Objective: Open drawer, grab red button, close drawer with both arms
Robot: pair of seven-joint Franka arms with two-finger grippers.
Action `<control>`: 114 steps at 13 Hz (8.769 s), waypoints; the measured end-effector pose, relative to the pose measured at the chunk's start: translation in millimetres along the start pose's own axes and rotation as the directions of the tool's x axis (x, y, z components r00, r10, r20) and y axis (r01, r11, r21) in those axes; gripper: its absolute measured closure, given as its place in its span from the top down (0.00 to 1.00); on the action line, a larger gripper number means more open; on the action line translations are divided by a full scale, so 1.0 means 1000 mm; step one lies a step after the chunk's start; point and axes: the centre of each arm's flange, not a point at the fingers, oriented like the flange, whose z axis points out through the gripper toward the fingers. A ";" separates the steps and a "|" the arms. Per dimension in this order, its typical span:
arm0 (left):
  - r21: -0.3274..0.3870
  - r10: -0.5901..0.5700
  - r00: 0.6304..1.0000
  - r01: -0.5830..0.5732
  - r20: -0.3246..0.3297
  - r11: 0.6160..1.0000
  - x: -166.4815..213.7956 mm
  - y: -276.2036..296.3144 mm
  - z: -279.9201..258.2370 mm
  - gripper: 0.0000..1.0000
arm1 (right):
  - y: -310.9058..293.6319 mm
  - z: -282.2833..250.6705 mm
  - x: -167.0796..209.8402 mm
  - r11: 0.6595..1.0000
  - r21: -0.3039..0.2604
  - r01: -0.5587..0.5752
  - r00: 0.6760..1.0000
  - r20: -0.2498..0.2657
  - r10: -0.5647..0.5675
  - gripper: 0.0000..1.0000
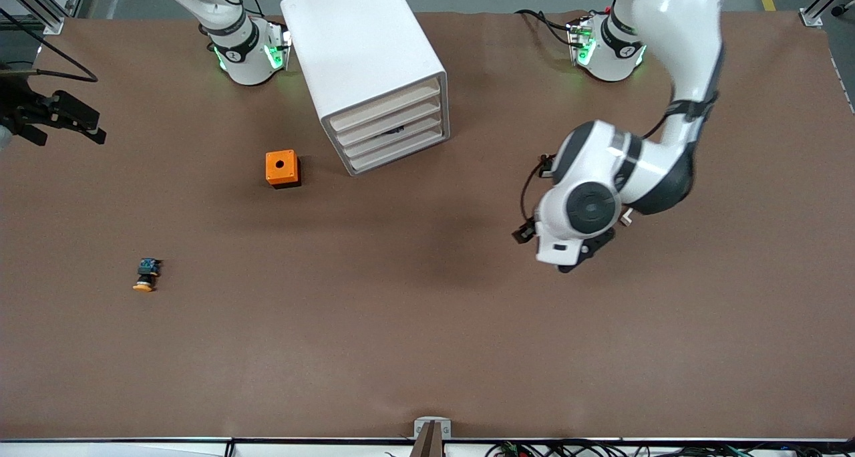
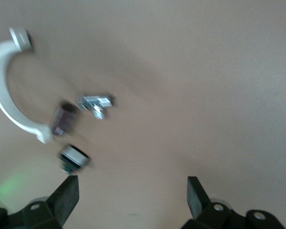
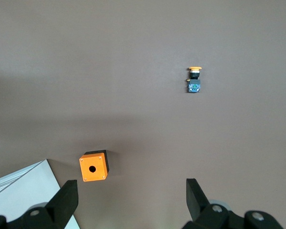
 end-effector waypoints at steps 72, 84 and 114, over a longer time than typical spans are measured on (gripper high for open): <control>-0.140 0.337 0.935 -0.351 -0.112 0.926 0.183 -0.212 -0.221 1.00 | -0.476 0.187 -0.069 0.588 -0.028 -0.809 0.588 -0.011 0.809 1.00; -0.127 0.460 0.871 -0.482 -0.173 0.867 0.176 -0.238 -0.243 1.00 | -0.509 0.290 -0.059 0.533 -0.079 -0.843 0.537 -0.041 0.843 1.00; -0.316 0.184 0.970 -0.226 -0.160 0.922 -0.105 0.044 0.028 1.00 | -0.347 0.222 0.078 0.827 -0.119 -0.549 0.833 0.007 0.554 0.41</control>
